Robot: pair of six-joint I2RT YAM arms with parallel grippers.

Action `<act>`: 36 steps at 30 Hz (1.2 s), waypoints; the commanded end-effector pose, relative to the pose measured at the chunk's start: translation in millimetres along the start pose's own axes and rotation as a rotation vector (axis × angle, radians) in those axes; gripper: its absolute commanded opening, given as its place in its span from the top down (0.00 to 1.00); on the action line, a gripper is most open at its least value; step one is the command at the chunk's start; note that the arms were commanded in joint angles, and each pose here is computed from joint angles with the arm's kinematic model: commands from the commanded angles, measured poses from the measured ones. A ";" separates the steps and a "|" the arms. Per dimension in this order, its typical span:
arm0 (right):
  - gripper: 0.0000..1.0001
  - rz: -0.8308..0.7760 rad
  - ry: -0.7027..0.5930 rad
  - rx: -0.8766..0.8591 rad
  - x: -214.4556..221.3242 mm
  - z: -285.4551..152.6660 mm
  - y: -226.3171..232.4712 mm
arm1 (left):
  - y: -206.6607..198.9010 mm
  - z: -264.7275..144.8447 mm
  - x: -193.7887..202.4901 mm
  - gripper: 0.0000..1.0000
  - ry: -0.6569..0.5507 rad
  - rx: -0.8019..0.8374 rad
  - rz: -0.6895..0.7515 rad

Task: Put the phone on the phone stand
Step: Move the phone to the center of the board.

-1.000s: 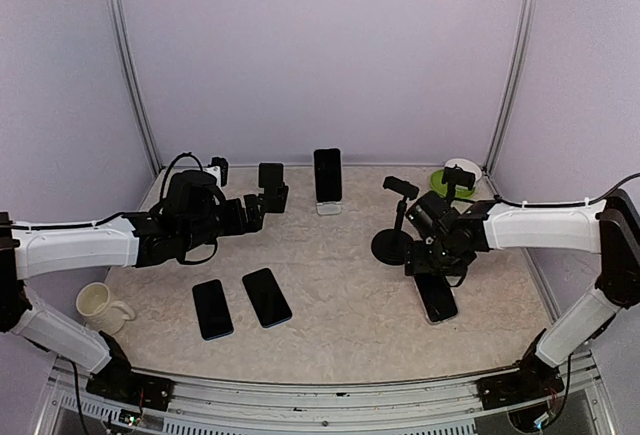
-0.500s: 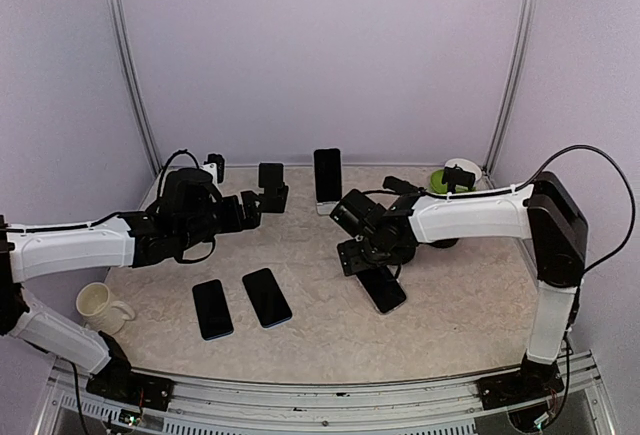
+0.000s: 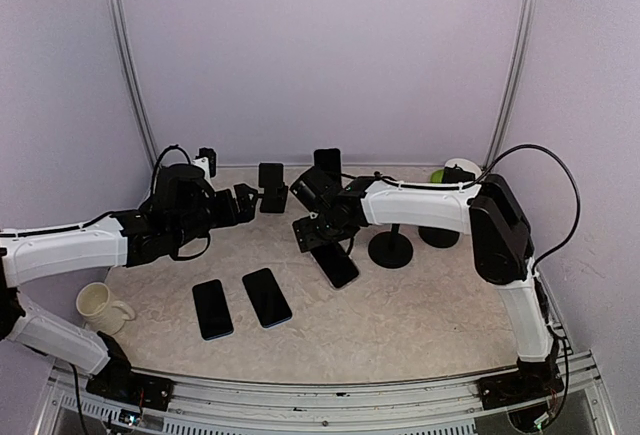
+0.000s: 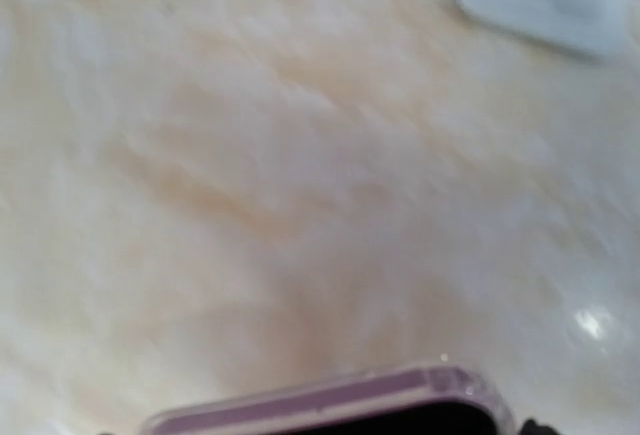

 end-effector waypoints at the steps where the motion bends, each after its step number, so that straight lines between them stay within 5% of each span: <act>1: 0.30 -0.014 -0.052 -0.045 -26.0 3.2 19.2 | 4.4 -3.7 -6.5 0.01 -0.024 -0.016 0.002; 15: 0.27 0.067 -0.141 -0.169 -57.0 48.3 39.2 | 8.5 -10.6 -11.3 0.01 -0.035 -0.036 -0.012; 30: 0.25 0.057 -0.104 -0.122 -38.2 82.0 26.1 | 9.8 -15.2 -12.1 0.01 -0.037 -0.034 -0.019; 36: 0.14 0.018 -0.115 -0.154 -45.2 68.1 29.3 | 10.5 -13.7 -10.3 0.01 -0.033 -0.037 -0.017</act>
Point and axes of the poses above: each gripper's point midway between its finger pads, its own z axis out along the fingers, its own y axis along the line the jaws close on, x = y × z, the point moved 2 cm from there along -z, back along the fingers, and after that the axes turned 9 degrees about -z, right-handed, at the moved point
